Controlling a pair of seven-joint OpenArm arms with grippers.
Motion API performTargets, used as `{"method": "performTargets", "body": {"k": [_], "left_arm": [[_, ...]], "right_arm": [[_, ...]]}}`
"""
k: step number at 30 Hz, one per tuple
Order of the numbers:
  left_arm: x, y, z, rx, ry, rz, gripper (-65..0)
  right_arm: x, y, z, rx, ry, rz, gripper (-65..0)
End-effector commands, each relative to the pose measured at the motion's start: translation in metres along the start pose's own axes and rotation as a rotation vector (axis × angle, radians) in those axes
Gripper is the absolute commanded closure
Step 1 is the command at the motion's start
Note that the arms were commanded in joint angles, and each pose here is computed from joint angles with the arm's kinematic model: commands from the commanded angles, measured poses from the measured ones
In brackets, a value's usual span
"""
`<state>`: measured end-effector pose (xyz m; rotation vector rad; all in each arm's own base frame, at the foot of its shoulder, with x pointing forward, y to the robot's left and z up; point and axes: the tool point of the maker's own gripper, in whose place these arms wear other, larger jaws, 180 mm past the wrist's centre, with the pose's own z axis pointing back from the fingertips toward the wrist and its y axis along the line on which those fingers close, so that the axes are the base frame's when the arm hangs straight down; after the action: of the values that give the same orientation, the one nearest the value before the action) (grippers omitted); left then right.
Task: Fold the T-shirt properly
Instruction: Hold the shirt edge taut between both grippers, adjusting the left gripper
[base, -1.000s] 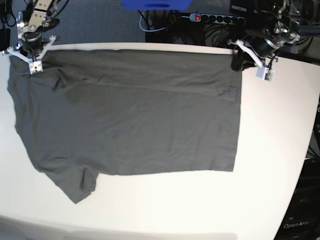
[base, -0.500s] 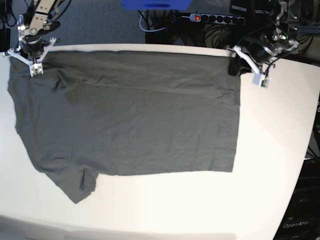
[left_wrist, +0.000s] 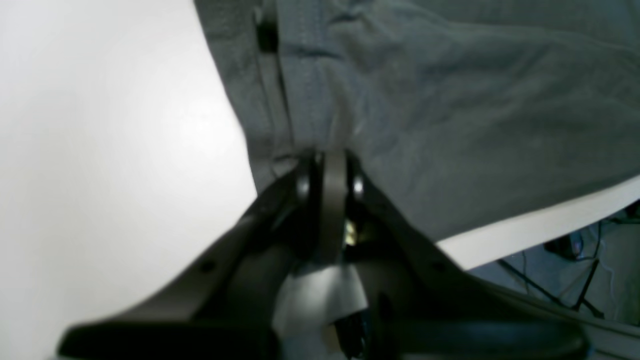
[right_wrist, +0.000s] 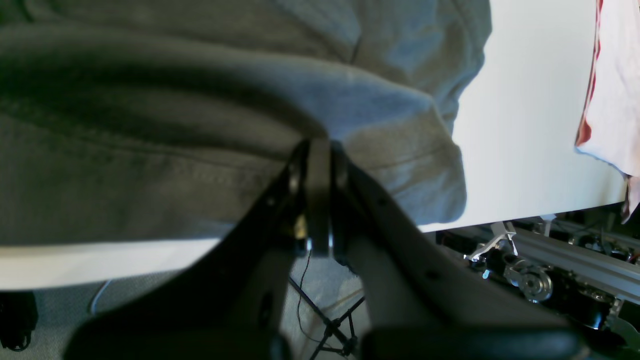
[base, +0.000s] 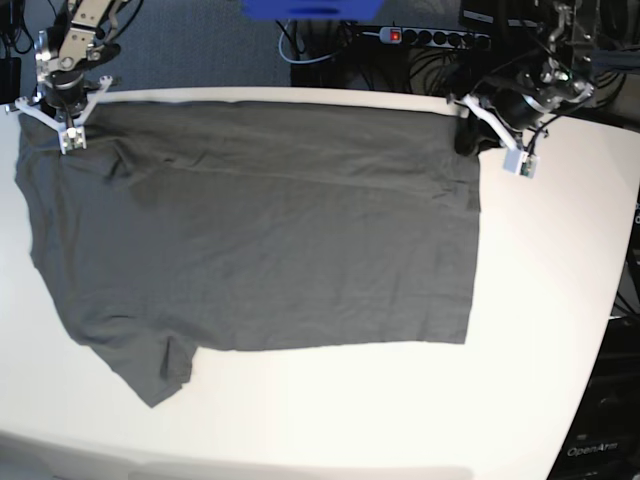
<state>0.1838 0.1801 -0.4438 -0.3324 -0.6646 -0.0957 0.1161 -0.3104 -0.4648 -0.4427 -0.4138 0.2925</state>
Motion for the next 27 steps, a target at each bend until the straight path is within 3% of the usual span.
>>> {"method": "performTargets", "body": {"k": [1, 7, 16, 27], "left_arm": [[-0.041, 0.01, 0.007, 0.06, 0.181, -0.041, -3.2], [-0.024, -0.008, 0.016, 0.029, 0.132, -0.082, -3.2], [-0.022, -0.006, 0.016, 0.034, 0.13, -0.086, -3.2], [-0.001, 0.027, 0.03, 0.127, 0.07, -0.064, -3.2]], "right_arm": [[-0.065, 0.08, 0.009, 0.299, 0.253, 0.049, -0.3], [-0.061, 0.085, 0.009, 0.312, 0.243, 0.063, -0.3], [-0.069, 0.092, 0.008, 0.334, 0.264, 0.061, -0.3], [-0.074, 0.103, -0.004, 0.375, 0.291, 0.045, -0.3]]}}
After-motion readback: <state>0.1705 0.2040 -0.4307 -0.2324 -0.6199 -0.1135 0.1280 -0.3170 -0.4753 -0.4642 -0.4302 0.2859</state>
